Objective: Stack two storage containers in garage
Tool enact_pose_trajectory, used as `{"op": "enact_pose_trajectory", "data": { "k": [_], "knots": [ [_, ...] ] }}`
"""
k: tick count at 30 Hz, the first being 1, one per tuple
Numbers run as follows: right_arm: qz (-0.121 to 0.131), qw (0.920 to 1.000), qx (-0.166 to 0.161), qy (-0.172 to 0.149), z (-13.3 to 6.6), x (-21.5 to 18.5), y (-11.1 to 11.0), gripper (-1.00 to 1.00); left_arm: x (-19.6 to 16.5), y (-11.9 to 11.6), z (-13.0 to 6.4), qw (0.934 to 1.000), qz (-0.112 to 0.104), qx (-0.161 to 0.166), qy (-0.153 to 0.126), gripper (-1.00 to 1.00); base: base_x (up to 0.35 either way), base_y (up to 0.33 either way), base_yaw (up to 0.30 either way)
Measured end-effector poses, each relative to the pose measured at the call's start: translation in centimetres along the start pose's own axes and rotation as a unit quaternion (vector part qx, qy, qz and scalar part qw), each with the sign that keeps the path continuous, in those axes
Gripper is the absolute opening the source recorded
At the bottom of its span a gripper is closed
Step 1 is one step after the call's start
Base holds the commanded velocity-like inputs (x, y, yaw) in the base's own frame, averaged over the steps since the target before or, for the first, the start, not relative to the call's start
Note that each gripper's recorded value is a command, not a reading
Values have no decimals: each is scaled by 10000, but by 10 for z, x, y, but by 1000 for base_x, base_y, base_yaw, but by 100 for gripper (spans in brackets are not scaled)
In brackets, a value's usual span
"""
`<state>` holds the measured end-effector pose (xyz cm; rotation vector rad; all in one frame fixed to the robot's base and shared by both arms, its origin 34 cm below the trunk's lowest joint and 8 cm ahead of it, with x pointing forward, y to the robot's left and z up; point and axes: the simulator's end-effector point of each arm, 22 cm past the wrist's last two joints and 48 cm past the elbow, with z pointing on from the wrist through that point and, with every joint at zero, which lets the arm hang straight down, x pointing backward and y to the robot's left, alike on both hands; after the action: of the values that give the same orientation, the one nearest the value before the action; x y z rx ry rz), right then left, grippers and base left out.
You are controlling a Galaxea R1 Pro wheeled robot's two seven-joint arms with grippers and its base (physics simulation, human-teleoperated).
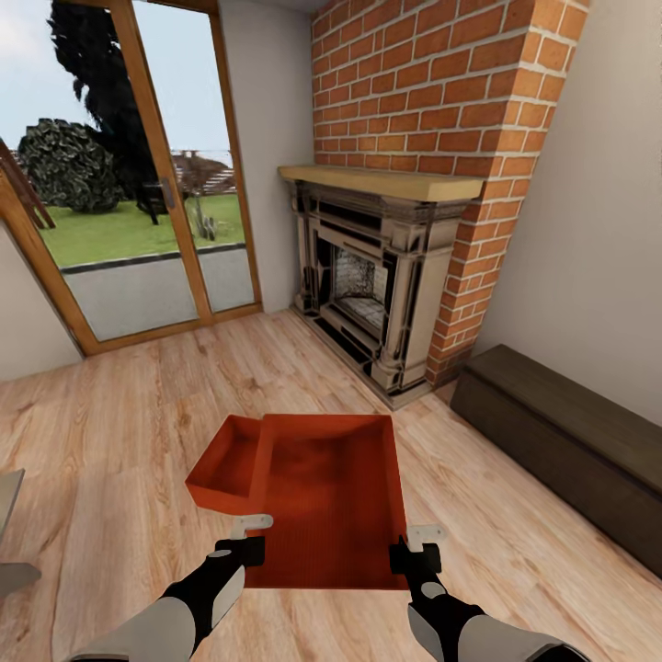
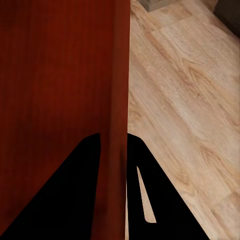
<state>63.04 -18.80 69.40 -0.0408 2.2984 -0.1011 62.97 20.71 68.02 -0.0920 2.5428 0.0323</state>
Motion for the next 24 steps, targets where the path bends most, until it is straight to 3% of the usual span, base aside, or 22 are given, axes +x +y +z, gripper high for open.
{"op": "enact_pose_trajectory", "data": {
  "k": [24],
  "knots": [
    [8, 9998, 11, -185, -6, -20, -2, -100, -19, -1, -10, 9998, -10, 11, -183, -100, 0, 0, 0]
  ]
}}
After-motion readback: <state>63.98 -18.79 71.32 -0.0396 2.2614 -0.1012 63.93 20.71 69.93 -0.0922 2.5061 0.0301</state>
